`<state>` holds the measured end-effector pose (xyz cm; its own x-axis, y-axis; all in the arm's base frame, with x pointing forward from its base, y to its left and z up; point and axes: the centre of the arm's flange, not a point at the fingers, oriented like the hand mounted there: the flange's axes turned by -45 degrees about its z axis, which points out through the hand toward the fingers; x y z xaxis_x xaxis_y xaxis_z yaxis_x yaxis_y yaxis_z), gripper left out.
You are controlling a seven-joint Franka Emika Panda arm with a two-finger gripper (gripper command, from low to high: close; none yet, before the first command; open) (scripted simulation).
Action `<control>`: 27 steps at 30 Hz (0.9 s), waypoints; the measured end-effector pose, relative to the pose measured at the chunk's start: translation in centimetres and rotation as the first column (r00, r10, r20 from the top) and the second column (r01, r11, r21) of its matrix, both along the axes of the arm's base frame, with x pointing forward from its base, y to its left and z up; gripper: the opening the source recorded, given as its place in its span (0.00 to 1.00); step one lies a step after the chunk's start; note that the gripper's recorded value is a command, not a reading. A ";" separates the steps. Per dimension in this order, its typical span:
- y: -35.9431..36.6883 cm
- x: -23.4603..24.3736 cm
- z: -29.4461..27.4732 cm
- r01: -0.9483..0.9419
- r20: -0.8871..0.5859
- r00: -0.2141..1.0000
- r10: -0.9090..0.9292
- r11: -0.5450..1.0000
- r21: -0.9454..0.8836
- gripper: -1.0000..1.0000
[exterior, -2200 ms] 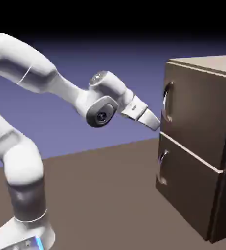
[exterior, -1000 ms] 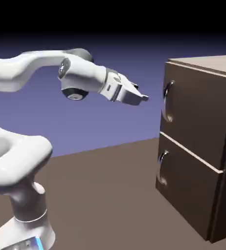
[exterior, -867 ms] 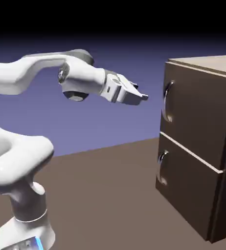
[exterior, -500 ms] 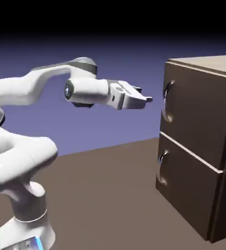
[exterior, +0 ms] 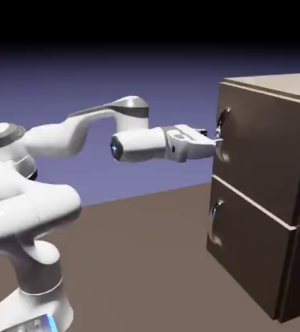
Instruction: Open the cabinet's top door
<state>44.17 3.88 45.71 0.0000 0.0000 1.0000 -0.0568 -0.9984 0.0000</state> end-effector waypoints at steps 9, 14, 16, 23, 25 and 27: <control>-2.8 -5.1 0.0 -0.183 0.001 0.983 0.183 0.983 0.000 0.00; -5.1 -8.0 0.0 -0.297 0.000 0.955 0.297 0.955 0.000 0.00; -6.0 -9.0 0.0 -0.338 0.000 0.941 0.338 0.941 0.000 0.00; -9.3 -12.0 0.0 -0.464 0.000 0.886 0.464 0.886 0.000 0.00; -10.2 -12.7 0.0 -0.495 0.000 0.869 0.495 0.869 0.000 0.00; -11.1 -13.3 0.0 -0.526 0.000 0.851 0.526 0.851 0.000 0.00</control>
<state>30.83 -7.22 45.71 0.0000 0.0000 1.0000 0.4766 -0.8791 0.0000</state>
